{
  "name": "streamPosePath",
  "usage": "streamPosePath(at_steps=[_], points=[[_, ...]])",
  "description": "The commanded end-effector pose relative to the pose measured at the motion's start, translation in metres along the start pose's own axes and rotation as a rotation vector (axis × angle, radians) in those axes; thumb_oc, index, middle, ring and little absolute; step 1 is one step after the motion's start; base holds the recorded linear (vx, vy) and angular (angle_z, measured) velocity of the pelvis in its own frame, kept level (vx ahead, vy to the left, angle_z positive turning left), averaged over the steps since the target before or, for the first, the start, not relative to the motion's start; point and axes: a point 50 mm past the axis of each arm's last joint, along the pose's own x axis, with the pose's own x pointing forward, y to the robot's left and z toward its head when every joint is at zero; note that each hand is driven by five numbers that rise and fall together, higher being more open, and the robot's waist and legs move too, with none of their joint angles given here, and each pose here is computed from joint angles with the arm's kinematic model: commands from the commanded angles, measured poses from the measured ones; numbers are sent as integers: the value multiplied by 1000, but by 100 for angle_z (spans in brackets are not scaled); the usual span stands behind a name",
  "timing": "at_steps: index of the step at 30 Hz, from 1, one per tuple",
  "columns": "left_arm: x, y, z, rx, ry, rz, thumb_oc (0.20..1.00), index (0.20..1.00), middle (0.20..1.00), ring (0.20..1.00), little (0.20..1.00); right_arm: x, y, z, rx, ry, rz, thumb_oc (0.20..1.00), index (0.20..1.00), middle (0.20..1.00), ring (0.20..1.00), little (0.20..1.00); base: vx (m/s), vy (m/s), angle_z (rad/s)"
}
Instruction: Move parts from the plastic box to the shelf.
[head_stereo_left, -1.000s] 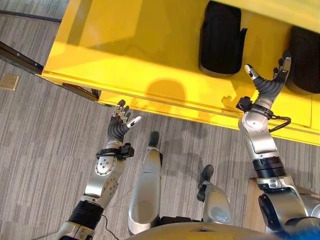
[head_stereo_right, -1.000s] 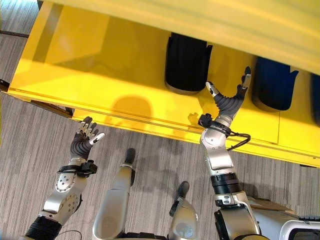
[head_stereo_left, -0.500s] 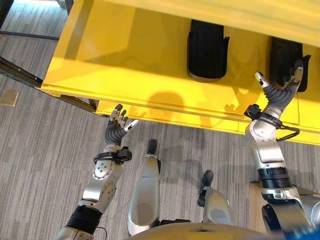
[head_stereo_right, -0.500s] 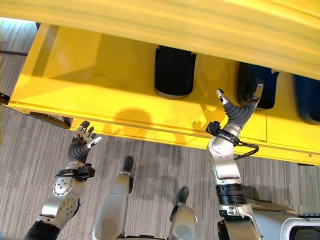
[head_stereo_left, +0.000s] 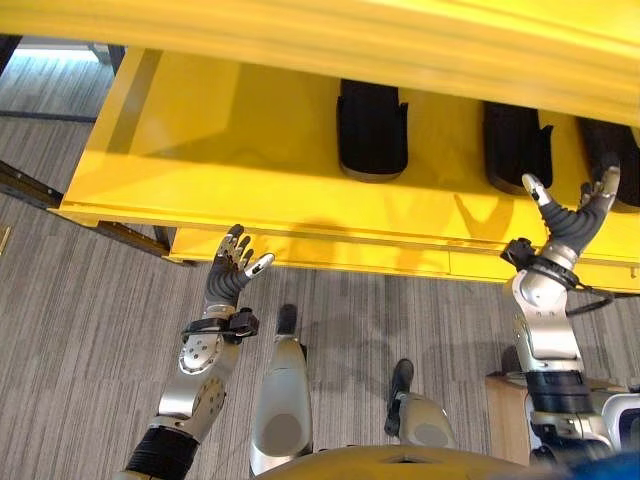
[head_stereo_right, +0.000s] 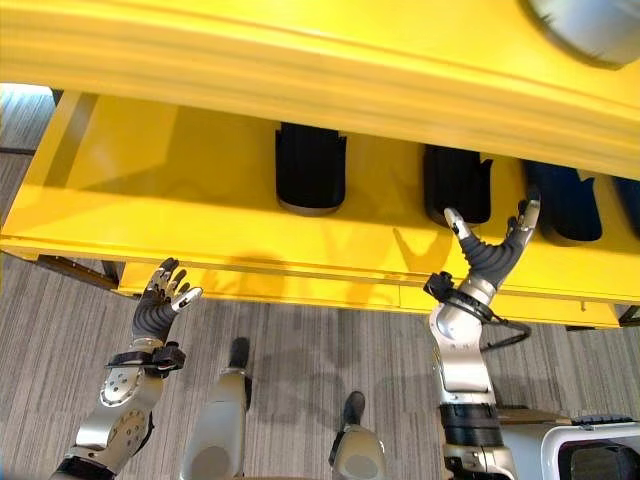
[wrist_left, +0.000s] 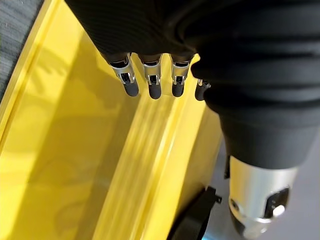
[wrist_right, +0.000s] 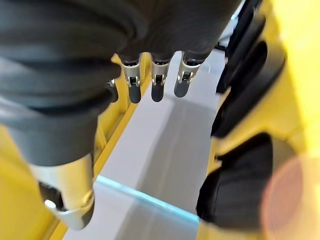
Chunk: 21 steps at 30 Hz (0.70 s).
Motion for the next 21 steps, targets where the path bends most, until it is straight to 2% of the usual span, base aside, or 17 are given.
streamPosePath(at_steps=[1, 13, 21], points=[[0, -6, 6, 5, -60, -36, 1000, 1000, 1000, 1000, 1000, 6, -24, 19, 1, -135, -28, 1000, 1000, 1000, 1000, 1000, 83, -14, -20], [-6, -5, -7, -11, -16, -32, 1000, 1000, 1000, 1000, 1000, -18, -42, -13, -106, 19, 99, 1000, 1000, 1000, 1000, 1000, 28, -51, -20], [-2, -14, -13, -75, 3, -25, 1000, 1000, 1000, 1000, 1000, -14, -38, -6, -143, -38, 165, 1000, 1000, 1000, 1000, 1000, -42, -201, -21]])
